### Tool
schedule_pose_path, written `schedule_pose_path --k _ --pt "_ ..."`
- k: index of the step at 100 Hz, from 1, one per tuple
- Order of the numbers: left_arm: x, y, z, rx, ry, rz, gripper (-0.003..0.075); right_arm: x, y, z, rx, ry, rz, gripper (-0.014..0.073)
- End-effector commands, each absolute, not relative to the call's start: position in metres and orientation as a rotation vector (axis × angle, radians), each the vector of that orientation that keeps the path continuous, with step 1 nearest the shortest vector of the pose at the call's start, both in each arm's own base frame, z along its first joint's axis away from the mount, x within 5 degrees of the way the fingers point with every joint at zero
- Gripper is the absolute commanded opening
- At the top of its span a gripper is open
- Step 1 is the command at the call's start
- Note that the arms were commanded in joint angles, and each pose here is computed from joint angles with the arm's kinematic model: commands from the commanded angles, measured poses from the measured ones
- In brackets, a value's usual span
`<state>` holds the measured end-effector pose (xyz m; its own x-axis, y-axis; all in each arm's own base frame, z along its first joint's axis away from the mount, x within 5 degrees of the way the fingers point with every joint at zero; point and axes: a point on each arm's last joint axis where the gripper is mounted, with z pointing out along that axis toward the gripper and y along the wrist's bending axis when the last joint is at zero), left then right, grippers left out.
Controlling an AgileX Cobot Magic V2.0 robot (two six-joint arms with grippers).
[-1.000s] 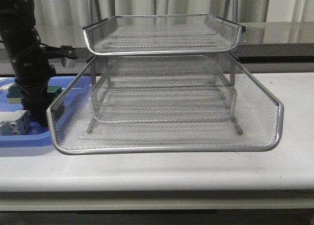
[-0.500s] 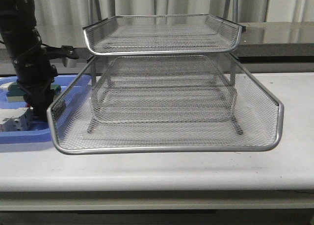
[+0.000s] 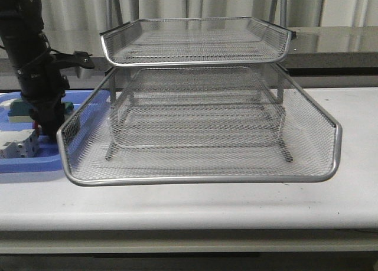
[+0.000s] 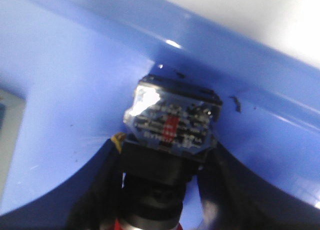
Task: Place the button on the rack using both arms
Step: 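Grasp and lift the red push button with the left gripper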
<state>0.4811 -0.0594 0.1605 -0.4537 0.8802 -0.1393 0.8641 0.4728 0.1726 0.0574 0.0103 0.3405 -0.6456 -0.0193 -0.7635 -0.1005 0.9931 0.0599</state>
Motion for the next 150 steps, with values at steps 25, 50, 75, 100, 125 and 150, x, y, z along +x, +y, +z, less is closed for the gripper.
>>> schedule_pose_path --k 25,50,75,100,125,150 --pt "0.473 -0.061 0.271 1.441 2.39 0.182 0.0061 0.061 0.01 0.351 -0.071 2.201 0.12 -0.007" --pt "0.46 -0.057 0.309 1.393 2.379 0.198 0.0061 0.061 0.01 0.351 -0.071 2.201 0.12 -0.007" --pt "0.441 -0.053 0.346 1.271 2.36 0.207 0.0061 0.061 0.01 0.351 -0.071 2.201 0.12 -0.007" --pt "0.399 -0.05 0.37 1.266 2.359 0.186 0.0062 0.061 0.01 0.351 -0.071 2.201 0.12 -0.007" --pt "0.344 -0.051 0.391 1.283 2.336 0.168 0.0061 0.061 0.01 0.351 -0.071 2.201 0.12 -0.007" --pt "0.301 -0.096 0.411 1.394 2.186 0.037 0.0061 0.061 0.01 0.351 -0.071 2.201 0.12 -0.007"
